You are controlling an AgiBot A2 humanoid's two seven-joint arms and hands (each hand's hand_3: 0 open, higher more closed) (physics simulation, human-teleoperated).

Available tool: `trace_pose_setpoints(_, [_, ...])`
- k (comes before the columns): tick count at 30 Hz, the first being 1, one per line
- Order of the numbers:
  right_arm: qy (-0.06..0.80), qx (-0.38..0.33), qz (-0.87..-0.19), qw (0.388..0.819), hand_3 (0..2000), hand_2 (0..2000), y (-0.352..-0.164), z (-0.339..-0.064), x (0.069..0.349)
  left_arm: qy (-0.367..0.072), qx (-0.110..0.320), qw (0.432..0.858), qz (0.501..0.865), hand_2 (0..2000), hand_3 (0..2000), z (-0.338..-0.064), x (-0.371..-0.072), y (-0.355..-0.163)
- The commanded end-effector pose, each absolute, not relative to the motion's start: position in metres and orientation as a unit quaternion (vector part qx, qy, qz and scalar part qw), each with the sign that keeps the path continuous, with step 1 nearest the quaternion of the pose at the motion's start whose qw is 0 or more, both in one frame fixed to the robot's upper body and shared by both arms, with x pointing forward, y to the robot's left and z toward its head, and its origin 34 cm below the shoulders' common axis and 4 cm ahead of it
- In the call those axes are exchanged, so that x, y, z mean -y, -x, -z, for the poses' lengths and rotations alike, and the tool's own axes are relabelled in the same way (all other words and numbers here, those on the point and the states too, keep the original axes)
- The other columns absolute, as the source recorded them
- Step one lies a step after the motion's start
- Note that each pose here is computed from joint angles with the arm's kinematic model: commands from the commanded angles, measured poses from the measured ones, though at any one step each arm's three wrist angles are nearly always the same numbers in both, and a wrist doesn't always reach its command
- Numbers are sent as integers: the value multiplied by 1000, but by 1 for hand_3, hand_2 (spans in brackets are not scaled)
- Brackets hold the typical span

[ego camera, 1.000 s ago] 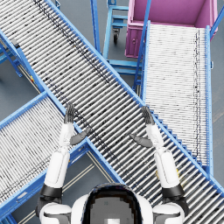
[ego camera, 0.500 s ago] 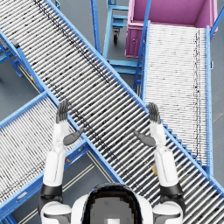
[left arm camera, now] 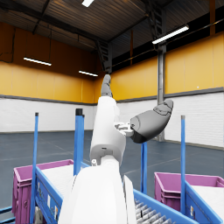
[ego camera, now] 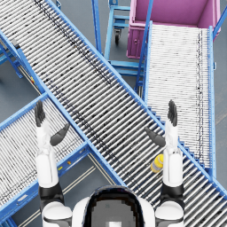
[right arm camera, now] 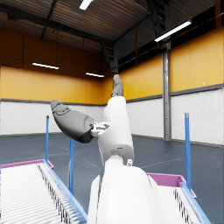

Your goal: Pick up the oil and place it on the left assembly line, put the cola on the right, and keep Sprite still

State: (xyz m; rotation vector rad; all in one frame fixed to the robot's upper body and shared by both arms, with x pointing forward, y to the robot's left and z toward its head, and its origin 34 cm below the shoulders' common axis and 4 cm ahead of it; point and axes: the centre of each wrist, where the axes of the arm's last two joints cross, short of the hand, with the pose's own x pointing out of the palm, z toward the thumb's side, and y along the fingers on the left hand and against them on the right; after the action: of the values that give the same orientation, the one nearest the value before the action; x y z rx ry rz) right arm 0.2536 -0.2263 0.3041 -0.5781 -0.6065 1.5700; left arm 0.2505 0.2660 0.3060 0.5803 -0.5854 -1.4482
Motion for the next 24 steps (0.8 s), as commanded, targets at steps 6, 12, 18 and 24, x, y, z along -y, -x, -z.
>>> trace_pose_setpoints(6, [280, 265, -663, 642, 0, 0, -250, -312, 233, -282, 262, 679, 625, 0, 0, -314, -270, -244])
trace_pose_setpoints(12, [279, 264, -661, 644, 0, 0, -250, -311, 233, -277, 259, 680, 627, 0, 0, -310, -269, -245])
trace_pose_setpoints(18, [275, 265, -664, 644, 0, 0, -250, -309, 230, -277, 260, 681, 626, 0, 0, -310, -269, -244])
trace_pose_setpoints(24, [268, 263, -665, 645, 0, 0, -247, -304, 229, -275, 261, 680, 628, 0, 0, -309, -267, -243])
